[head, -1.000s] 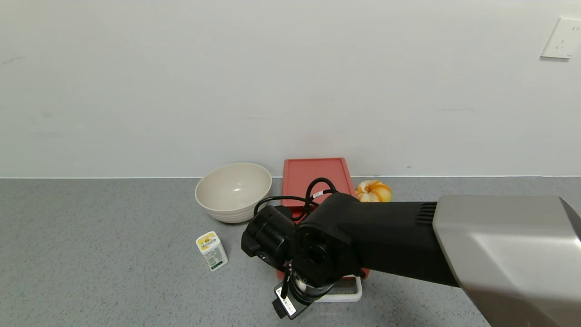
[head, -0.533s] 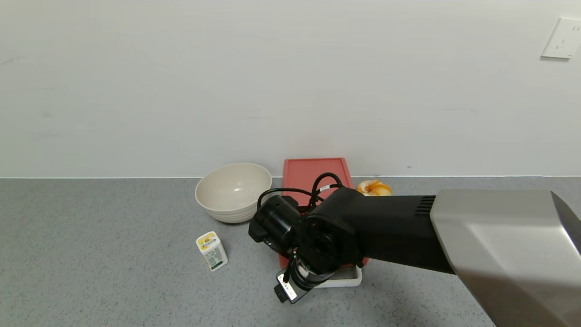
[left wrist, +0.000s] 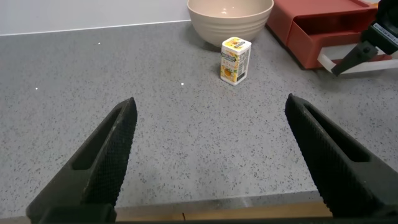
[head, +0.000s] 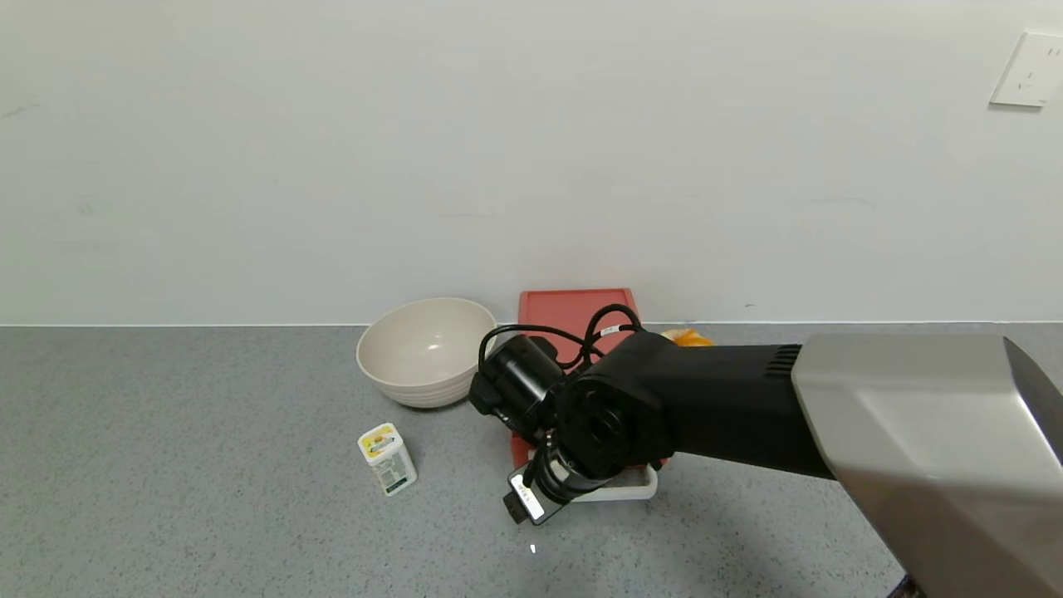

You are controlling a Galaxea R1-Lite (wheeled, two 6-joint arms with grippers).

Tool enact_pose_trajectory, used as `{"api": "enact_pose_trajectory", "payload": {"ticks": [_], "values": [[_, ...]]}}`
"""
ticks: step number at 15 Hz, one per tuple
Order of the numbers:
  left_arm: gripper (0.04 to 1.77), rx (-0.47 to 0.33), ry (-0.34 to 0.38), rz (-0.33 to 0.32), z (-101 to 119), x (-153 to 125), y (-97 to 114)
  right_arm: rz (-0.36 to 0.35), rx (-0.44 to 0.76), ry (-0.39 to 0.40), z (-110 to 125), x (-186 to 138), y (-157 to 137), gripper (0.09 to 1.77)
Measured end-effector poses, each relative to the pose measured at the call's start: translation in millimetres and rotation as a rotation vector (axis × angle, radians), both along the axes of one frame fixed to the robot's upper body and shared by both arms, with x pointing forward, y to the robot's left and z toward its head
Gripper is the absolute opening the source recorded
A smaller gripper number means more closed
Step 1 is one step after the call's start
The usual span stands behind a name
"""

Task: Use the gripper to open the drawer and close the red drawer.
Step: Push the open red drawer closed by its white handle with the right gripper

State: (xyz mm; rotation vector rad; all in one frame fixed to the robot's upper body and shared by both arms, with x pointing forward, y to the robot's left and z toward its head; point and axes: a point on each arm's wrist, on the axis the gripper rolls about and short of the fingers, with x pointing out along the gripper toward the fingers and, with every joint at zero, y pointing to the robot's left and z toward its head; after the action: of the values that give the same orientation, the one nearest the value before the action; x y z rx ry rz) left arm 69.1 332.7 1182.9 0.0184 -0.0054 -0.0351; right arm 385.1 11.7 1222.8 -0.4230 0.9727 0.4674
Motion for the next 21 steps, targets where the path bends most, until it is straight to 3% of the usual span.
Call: {"api": "enact_pose_trajectory", "payload": {"ticks": [21], "values": [[1.72,0.0,0.0,0.0,0.0,0.0,0.0,-0.048,0.123,-0.181,-4.3,60.3,-17.7,1.71]]}}
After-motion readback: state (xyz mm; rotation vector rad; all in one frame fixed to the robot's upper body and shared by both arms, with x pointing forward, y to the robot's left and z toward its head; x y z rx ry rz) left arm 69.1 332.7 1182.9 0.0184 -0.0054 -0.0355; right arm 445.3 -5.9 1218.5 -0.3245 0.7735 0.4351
